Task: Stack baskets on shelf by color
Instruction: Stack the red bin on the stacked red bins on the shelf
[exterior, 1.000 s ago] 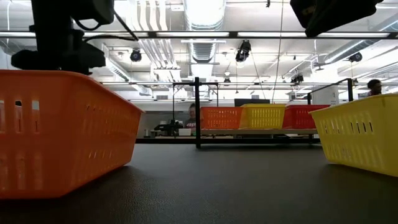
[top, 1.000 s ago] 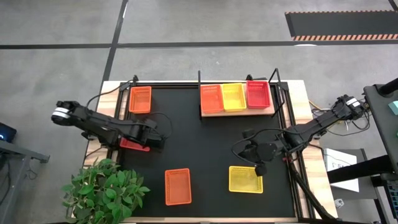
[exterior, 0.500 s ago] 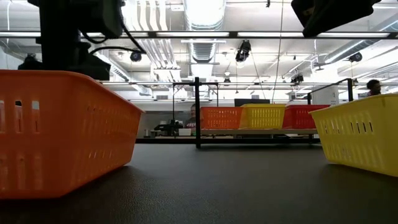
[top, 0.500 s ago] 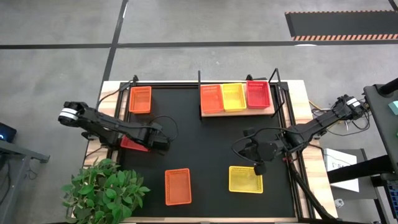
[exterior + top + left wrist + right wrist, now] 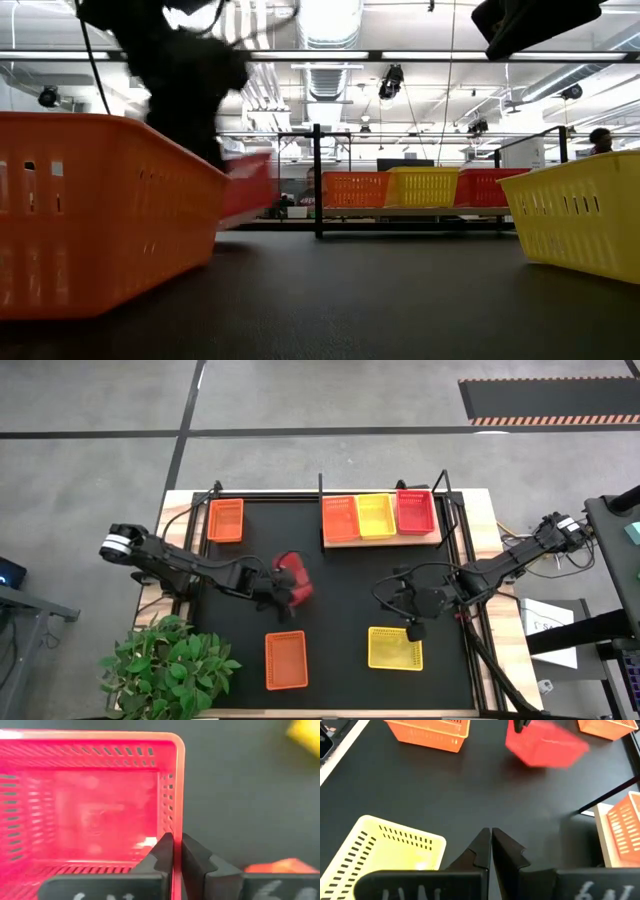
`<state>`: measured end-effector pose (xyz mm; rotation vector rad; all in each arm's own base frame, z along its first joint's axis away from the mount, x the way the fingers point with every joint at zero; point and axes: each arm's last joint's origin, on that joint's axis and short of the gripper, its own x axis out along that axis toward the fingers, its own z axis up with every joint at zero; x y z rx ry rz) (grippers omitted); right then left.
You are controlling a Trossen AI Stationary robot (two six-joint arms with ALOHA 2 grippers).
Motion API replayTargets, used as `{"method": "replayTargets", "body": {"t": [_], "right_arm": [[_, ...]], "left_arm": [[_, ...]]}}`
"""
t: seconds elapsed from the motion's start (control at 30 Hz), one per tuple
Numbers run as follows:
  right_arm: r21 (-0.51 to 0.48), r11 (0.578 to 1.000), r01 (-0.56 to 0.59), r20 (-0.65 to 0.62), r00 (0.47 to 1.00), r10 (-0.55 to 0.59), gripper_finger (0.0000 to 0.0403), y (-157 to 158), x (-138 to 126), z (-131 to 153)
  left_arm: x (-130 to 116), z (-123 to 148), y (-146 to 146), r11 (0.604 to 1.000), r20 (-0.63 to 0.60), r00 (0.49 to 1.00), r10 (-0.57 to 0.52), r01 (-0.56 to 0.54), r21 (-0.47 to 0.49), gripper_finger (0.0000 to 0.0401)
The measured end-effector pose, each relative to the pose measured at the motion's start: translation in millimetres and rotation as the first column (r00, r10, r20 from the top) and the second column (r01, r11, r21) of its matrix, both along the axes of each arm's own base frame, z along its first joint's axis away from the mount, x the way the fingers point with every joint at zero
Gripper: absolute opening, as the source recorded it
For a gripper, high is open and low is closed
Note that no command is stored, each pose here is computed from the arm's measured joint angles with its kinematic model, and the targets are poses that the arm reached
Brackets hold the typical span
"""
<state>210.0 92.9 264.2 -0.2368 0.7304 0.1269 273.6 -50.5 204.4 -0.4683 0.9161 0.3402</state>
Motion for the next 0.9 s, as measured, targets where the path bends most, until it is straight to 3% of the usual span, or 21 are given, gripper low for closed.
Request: {"method": "replayTargets", "body": {"t": [0.1, 0.2, 0.53, 0.9], "right_arm": [[-0.006, 1.000, 0.010, 0.010, 1.000, -0.010, 0.0009, -0.2, 0.6, 0.3], [-0.003, 1.000, 0.012, 0.020, 1.000, -0.012, 0.0009, 0.1, 1.3, 0.9], [0.138, 0.983, 0.125, 0.020, 0.991, -0.129, 0.0013, 0.5, 2.3, 2.0], [0.171, 0.974, 0.147, 0.030, 0.988, -0.154, 0.0086, 0.6, 3.6, 3.1]], "left_arm": [[15.3, 4.2, -6.3, 0.979, 0.124, 0.975, -0.184, 0.171, 0.107, 0.0003], [26.5, 4.6, -8.5, 0.960, 0.175, 0.951, -0.253, 0.225, 0.166, 0.0003], [42.9, -26.7, -9.4, 0.946, 0.102, 0.954, -0.281, 0.258, 0.193, 0.0011], [42.1, -22.0, -9.0, 0.949, 0.129, 0.952, -0.278, 0.251, 0.192, 0.0107]]}}
